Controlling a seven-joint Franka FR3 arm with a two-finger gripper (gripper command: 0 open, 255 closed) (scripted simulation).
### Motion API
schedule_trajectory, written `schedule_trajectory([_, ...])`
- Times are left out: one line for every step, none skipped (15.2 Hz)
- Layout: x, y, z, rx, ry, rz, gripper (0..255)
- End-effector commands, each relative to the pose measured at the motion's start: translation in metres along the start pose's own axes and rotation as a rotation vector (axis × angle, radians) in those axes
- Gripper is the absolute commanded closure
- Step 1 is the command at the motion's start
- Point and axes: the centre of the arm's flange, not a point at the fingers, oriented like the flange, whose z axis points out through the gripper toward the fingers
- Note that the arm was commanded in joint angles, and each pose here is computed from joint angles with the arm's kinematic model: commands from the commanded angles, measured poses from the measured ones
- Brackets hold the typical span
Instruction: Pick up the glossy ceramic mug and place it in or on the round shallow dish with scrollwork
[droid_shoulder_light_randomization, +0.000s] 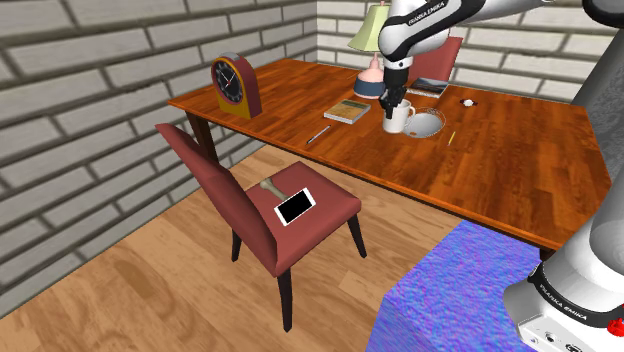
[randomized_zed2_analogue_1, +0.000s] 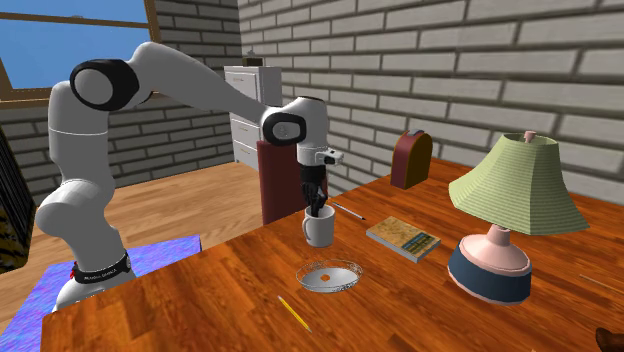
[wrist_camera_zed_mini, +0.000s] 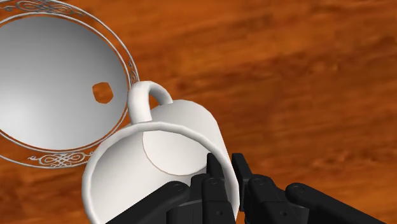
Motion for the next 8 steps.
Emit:
schedule_trajectory([0.0,0.001,-0.012,0.0,0.0,0.0,255])
schedule_trajectory([0.0,0.001,-0.017,0.0,0.0,0.0,255])
schedule_trajectory([0.0,0.002,-0.022,0.0,0.0,0.0,255])
schedule_trajectory([-0.001,0.002,-0.027,0.0,0.0,0.0,255])
schedule_trajectory([-0.001,0.002,-0.033,0.0,0.0,0.0,255])
schedule_trajectory([-0.001,0.003,-0.038,0.0,0.0,0.0,255])
schedule_trajectory([-0.001,0.003,-0.043,0.0,0.0,0.0,255])
schedule_trajectory([-0.001,0.003,-0.048,0.0,0.0,0.0,255])
